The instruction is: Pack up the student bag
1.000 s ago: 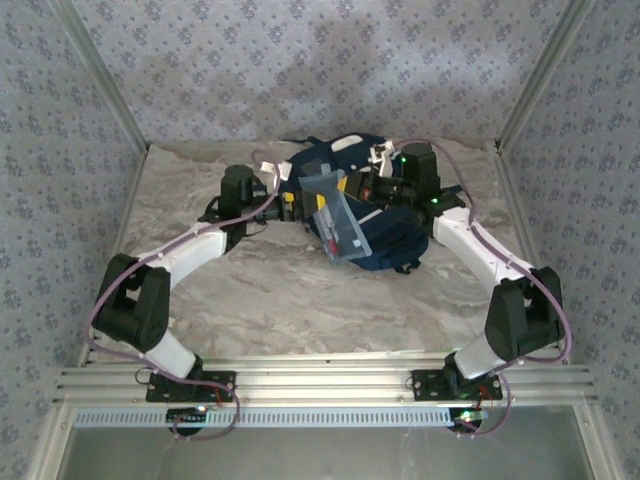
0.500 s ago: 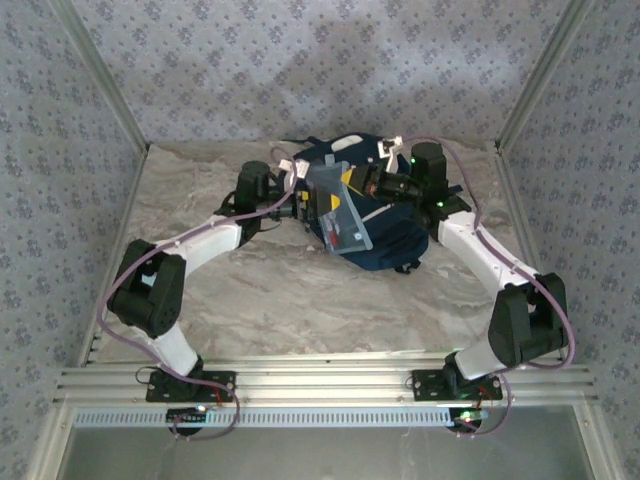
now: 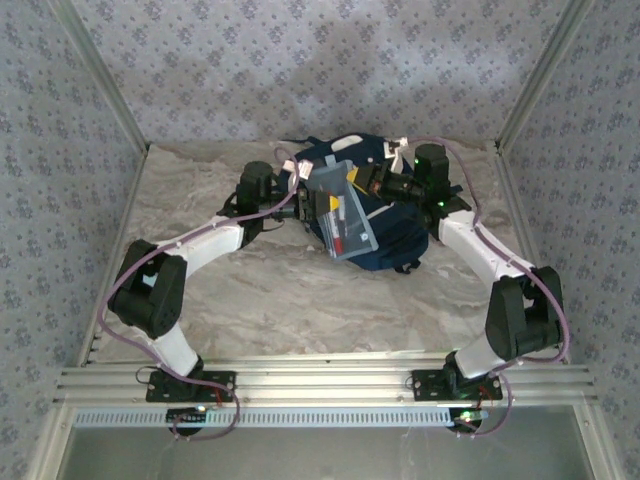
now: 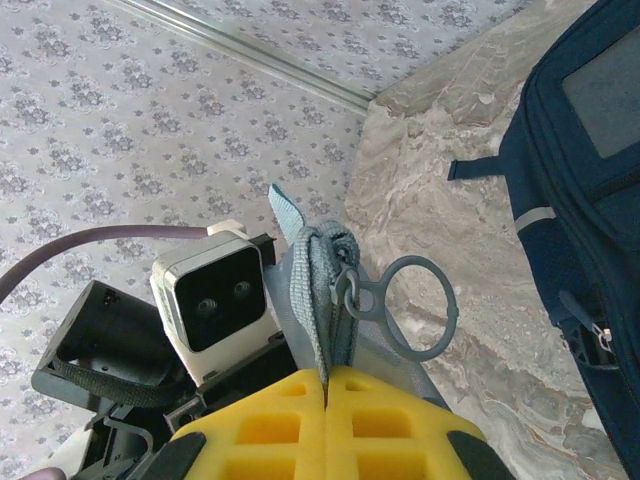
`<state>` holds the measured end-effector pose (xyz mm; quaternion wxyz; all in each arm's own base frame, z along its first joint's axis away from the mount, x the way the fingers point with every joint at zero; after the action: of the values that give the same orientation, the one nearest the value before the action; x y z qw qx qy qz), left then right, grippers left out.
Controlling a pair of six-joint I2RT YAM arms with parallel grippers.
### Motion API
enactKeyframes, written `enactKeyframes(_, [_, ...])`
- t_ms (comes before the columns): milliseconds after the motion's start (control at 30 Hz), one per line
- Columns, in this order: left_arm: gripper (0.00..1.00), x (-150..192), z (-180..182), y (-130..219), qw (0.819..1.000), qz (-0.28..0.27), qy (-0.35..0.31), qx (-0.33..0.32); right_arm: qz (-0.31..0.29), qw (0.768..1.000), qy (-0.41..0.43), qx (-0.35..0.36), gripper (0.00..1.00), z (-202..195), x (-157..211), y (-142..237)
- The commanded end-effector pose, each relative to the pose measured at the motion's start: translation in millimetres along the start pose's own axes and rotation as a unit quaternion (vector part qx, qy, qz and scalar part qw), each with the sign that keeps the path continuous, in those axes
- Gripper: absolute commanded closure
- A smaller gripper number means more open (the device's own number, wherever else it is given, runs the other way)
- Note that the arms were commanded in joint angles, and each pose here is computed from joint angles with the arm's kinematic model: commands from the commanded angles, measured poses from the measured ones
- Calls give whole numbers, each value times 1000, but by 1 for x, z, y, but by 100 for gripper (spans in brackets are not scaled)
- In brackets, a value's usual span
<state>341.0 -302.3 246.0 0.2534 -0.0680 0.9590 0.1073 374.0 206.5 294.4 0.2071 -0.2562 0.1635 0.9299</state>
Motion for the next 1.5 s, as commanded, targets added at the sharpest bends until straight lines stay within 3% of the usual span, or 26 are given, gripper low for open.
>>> enactKeyframes(0, [70, -9, -20, 2, 1000, -4, -17, 19, -5, 1000, 2, -4, 100, -3, -2, -3])
enactKeyframes(100, [88, -11, -16, 0, 1000, -9, -7, 15, -4, 1000, 3, -1, 100, -5, -2, -3])
enactKeyframes(233, [90, -14, -11, -2, 1000, -17, 9, 3, -5, 1000, 6, 7, 99, -7, -1, -2])
enactKeyframes(267, [91, -16, -10, -2, 1000, -22, 15, -3, -6, 1000, 6, 11, 87, -8, -1, -1])
enactKeyframes(333, [95, -21, -4, -1, 998, -37, 36, -27, -7, 1000, 7, 21, 47, -11, -2, 2])
enactKeyframes(367, [95, -24, -2, 0, 997, -46, 46, -34, -10, 999, 8, 30, 31, -13, -2, 4])
enactKeyframes(467, [93, -33, -2, 4, 995, -71, 69, -28, -29, 997, 22, 71, 0, -19, -5, 19])
enactKeyframes(667, [92, -55, -5, 14, 986, -132, 98, -34, -34, 990, 31, 130, 0, -30, 3, 45])
enactKeyframes(1000, [91, -83, -17, 36, 960, -249, 131, 10, -19, 995, -23, 91, 0, -43, 40, 35])
enactKeyframes(1367, [90, -65, -18, 13, 958, -231, 163, 41, -32, 999, -12, 35, 2, -26, 31, 4])
enactKeyframes(1467, [90, -58, -18, 6, 960, -220, 169, 45, -37, 999, -15, 28, 10, -27, 27, -1])
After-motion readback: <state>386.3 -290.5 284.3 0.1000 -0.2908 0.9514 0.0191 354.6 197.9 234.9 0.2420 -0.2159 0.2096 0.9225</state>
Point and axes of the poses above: each hand's point on the last joint's axis, 136 mm out from that joint toward the fingers, its own y axis back along the fingers, its own z axis along the line the jaws close on, x = y × z, the point moved 4 cm from there along y, back along the fingers, and after that the axes turned 7 degrees about y, right-handed, at the moved point
